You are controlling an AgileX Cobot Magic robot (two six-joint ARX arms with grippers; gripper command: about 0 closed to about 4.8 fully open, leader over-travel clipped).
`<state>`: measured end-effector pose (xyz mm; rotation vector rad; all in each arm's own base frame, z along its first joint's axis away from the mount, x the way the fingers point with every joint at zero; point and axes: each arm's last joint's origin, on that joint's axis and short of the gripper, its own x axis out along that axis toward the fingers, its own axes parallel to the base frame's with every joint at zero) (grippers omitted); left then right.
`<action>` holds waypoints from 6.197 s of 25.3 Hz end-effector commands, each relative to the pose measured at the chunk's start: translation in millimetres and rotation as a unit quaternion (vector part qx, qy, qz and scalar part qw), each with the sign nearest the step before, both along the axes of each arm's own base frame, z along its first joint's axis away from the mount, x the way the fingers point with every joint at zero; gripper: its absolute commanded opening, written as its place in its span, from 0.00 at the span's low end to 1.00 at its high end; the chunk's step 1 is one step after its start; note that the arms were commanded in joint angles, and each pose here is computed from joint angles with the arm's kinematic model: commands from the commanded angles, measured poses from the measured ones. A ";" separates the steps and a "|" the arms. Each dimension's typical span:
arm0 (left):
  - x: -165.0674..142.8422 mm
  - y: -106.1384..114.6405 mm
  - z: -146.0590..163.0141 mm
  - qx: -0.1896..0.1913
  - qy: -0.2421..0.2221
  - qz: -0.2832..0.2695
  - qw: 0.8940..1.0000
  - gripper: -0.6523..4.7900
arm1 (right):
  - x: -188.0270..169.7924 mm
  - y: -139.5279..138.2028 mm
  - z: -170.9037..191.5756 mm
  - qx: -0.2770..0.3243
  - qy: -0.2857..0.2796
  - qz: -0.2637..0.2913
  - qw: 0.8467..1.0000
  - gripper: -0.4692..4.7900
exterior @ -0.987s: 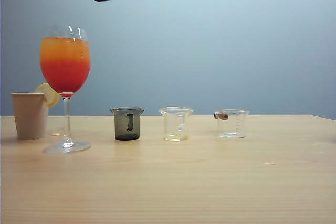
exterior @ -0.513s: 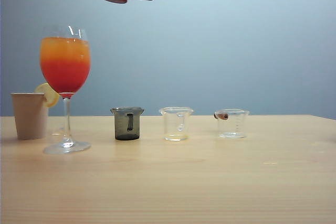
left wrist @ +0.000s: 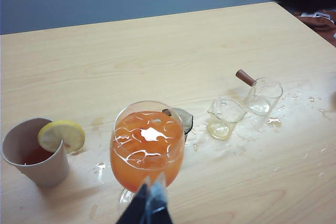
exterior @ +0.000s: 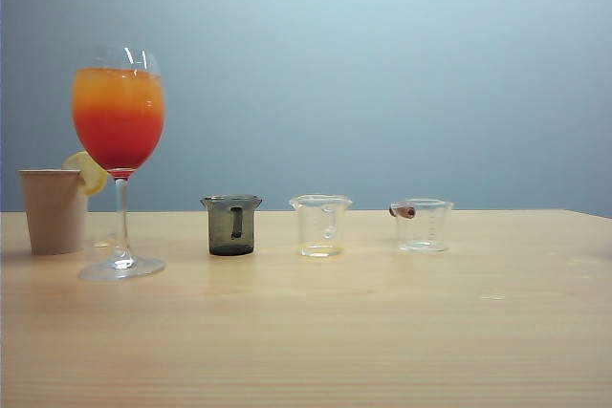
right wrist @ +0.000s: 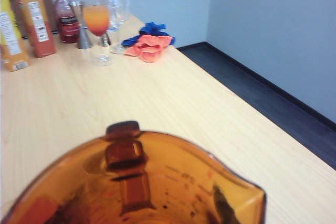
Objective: Pick up the fourth measuring cup from the left, pour the grenadine inside into the goblet, and finally put the measuring cup back in its original place.
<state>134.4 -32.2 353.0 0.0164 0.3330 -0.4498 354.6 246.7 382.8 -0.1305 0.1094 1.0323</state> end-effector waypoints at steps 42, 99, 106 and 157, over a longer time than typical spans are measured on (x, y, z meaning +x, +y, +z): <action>-0.4 0.1 1.6 -0.001 -0.005 -0.002 1.000 0.11 | -75.6 -189.5 -216.9 0.083 -0.029 -0.478 0.874 0.39; -0.4 0.1 1.6 -0.001 -0.005 -0.001 1.000 0.11 | -38.2 -188.1 -283.5 0.052 0.060 -0.456 0.886 1.00; -0.4 0.1 1.5 -0.001 -0.005 -0.002 1.000 0.11 | -36.8 -188.6 -280.9 0.055 0.056 -0.460 0.884 0.96; -0.4 0.1 1.6 -0.001 -0.005 -0.001 1.000 0.11 | -111.4 -194.9 -265.5 0.057 0.087 -0.401 0.910 1.00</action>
